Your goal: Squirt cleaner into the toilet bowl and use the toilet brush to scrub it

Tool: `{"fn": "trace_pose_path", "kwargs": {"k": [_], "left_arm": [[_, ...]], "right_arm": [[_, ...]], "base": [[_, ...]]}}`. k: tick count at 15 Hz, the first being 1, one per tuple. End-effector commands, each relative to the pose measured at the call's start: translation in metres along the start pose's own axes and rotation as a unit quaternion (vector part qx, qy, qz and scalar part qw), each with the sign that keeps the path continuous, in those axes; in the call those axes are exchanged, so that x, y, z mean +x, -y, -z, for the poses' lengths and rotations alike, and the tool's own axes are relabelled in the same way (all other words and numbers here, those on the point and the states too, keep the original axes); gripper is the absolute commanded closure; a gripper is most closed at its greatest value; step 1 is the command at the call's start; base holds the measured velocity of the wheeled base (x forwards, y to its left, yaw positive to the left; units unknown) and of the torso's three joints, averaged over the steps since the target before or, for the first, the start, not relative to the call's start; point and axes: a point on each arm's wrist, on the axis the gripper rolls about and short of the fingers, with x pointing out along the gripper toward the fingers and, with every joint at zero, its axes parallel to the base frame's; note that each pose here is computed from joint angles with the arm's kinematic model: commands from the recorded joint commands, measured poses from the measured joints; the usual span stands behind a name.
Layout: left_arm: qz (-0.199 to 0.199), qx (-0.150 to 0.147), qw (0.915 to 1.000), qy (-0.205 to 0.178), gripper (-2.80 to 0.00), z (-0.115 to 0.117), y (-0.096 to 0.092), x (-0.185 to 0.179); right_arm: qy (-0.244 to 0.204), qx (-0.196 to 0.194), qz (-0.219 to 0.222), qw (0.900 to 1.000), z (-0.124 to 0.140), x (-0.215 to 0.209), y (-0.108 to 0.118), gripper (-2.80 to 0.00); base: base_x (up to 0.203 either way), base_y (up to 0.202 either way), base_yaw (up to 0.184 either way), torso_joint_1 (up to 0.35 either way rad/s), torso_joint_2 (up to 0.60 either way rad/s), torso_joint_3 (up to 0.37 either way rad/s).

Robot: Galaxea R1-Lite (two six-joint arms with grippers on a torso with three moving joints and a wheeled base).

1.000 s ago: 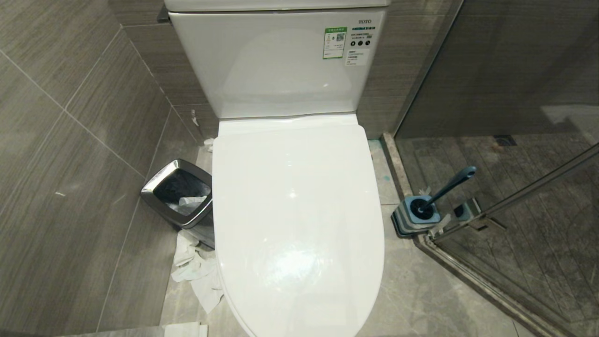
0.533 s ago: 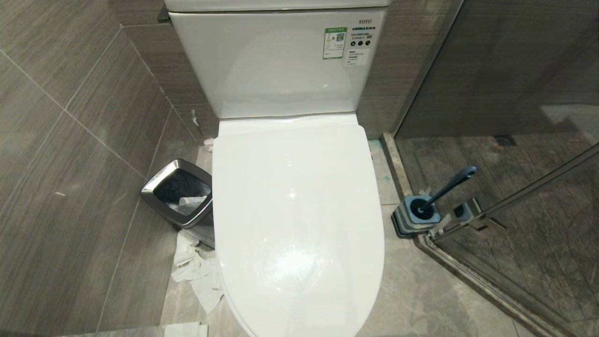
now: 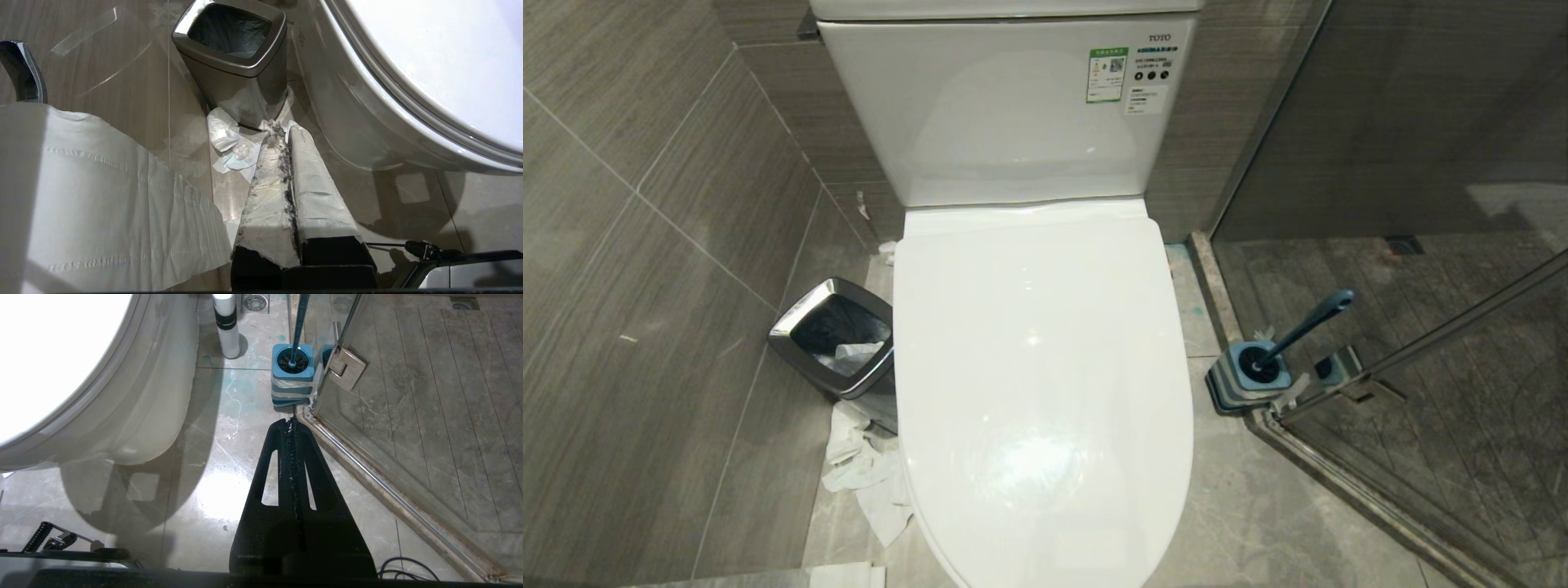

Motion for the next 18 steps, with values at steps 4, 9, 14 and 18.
{"fn": "trace_pose_path", "kwargs": {"k": [4, 9, 14, 18], "left_arm": [[0.000, -0.016, 0.9999, -0.002, 0.00, 0.0000, 0.0000, 0.0002], [-0.002, -0.020, 0.9998, 0.000, 0.00, -0.0001, 0.0000, 0.0003], [-0.002, -0.020, 0.9998, 0.000, 0.00, 0.0000, 0.0000, 0.0004], [-0.001, -0.020, 0.9998, 0.000, 0.00, 0.0000, -0.0001, 0.0004]], "right_arm": [[0.000, 0.000, 0.000, 1.000, 0.0000, 0.0001, 0.0000, 0.00], [0.000, 0.000, 0.000, 1.000, 0.0000, 0.0001, 0.0000, 0.00], [0.000, 0.000, 0.000, 1.000, 0.0000, 0.0001, 0.0000, 0.00], [-0.001, 0.000, 0.000, 1.000, 0.0001, 0.0001, 0.0000, 0.00]], "base": [[0.000, 0.000, 0.000, 0.000, 0.00, 0.000], [0.000, 0.000, 0.000, 0.000, 0.00, 0.000], [0.000, 0.000, 0.000, 0.000, 0.00, 0.000], [0.000, 0.000, 0.000, 0.000, 0.00, 0.000]]}}
